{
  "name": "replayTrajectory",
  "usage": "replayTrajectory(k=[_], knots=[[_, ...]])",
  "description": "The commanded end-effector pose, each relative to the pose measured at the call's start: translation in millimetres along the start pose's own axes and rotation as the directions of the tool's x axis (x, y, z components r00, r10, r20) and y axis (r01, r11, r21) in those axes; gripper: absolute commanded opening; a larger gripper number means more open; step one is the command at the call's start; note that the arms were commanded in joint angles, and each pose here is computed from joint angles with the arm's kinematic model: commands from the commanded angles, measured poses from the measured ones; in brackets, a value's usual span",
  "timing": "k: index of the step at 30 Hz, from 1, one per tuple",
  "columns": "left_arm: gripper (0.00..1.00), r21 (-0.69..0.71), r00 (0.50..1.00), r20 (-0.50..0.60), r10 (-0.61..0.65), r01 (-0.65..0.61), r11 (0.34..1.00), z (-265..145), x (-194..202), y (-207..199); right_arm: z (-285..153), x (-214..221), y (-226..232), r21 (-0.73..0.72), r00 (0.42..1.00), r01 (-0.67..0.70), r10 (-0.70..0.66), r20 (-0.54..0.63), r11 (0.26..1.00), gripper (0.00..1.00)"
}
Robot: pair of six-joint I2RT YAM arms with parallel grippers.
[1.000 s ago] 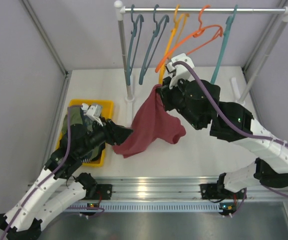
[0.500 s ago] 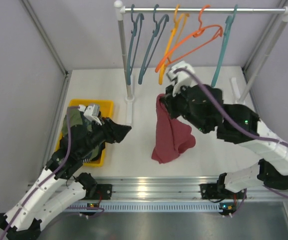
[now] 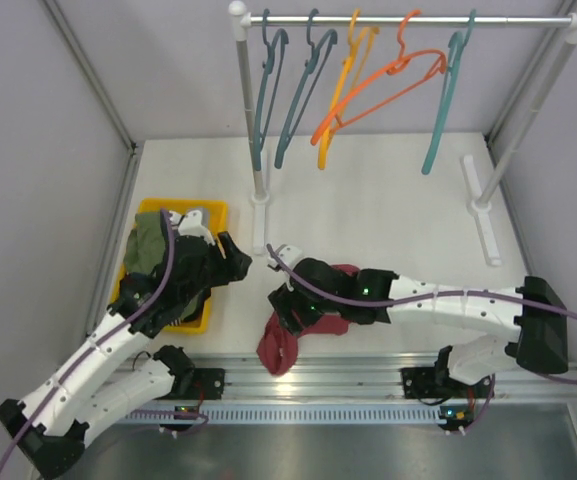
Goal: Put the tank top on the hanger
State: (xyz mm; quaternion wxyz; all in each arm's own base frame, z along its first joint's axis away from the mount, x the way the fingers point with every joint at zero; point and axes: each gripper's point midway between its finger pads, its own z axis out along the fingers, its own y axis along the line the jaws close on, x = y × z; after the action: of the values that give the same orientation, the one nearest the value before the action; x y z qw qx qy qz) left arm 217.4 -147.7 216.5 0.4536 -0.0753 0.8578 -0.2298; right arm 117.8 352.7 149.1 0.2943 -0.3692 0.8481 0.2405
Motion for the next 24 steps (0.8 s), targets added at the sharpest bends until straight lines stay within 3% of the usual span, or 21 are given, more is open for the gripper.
replayTrajectory(k=[1,5,9,12,18,24], knots=[[0.64,0.029,0.989,-0.145,0.032,-0.028,0.999,14.1,31.4,-5.4,-27.4,-38.9,2.5,-0.004,0.974,-0.122,0.12,0.192,0.993,0.69],[0.59,0.072,0.963,-0.255,0.089,-0.073,0.995,21.3,55.5,-8.5,-45.7,-28.2,-26.7,0.108,0.95,-0.239,0.209,0.233,0.965,0.68],[0.55,0.196,0.911,-0.379,0.163,-0.094,0.976,13.9,82.0,-23.5,-51.6,9.0,-75.1,0.238,0.911,-0.391,0.338,0.235,0.889,0.51],[0.55,0.222,0.863,-0.455,0.221,-0.13,0.966,6.0,109.1,-25.4,-51.7,32.2,-103.4,0.237,0.865,-0.491,0.437,0.247,0.838,0.47],[0.56,0.115,0.811,-0.544,0.214,-0.181,0.977,-0.2,158.6,-18.4,-52.7,38.7,-137.9,0.247,0.814,-0.571,0.501,0.293,0.783,0.46],[0.56,0.055,0.808,-0.556,0.193,-0.196,0.979,-1.9,188.7,-11.4,-41.1,48.7,-159.7,0.254,0.771,-0.633,0.562,0.3,0.732,0.47]])
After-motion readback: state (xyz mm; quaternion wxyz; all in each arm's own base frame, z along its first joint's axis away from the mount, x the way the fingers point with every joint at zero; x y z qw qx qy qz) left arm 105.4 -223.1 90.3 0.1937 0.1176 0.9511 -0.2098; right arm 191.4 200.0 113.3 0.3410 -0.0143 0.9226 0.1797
